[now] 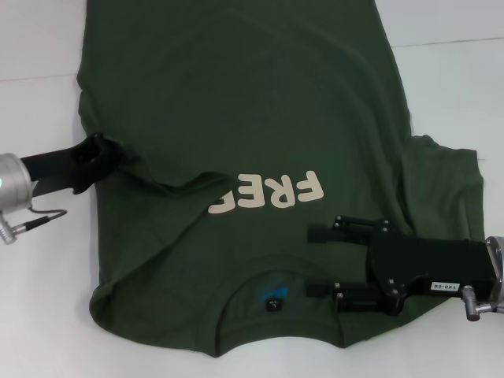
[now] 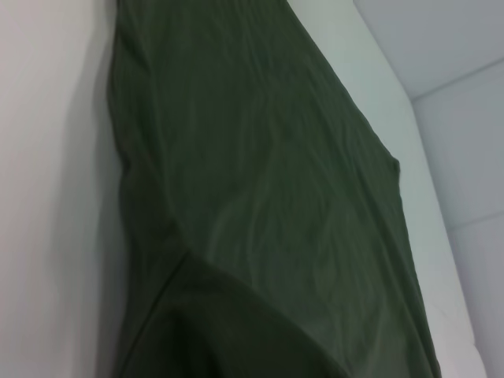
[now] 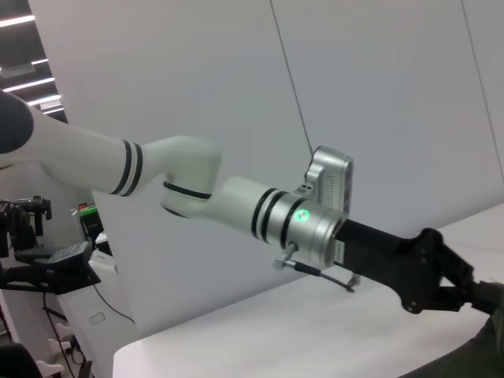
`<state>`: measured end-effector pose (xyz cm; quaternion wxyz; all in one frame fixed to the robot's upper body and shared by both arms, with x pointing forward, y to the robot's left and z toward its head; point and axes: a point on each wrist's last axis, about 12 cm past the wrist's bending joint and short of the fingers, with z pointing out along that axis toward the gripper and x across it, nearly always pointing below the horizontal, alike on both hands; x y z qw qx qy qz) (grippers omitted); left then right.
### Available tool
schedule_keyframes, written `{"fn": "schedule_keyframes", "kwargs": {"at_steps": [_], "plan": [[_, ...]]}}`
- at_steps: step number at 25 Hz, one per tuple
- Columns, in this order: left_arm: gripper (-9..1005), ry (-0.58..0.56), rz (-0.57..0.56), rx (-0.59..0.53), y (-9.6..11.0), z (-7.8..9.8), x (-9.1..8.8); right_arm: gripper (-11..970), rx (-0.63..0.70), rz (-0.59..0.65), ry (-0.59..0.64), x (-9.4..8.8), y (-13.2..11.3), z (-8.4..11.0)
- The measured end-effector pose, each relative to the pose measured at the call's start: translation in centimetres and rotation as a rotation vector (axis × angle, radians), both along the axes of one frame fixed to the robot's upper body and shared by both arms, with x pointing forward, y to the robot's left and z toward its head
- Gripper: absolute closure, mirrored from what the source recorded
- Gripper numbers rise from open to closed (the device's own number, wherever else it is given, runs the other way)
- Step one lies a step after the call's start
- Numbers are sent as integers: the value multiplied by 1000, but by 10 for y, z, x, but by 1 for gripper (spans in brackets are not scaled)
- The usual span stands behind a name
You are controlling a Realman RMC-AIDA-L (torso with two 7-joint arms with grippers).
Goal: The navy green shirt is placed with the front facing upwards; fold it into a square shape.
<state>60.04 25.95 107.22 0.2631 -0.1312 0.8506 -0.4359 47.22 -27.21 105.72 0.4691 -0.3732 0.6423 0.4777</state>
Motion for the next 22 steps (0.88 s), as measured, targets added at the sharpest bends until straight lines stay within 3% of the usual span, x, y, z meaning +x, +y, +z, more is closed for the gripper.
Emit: {"fn": "schedule_keyframes", "kwargs": {"at_steps": [12,22], "plan": [[980,-40,53,25,-24,1,22,141,3,3,9,-2,1,-2],[980,-74,62,-12,-29,3,24,141,4,0,12,-3,0,-2]]}}
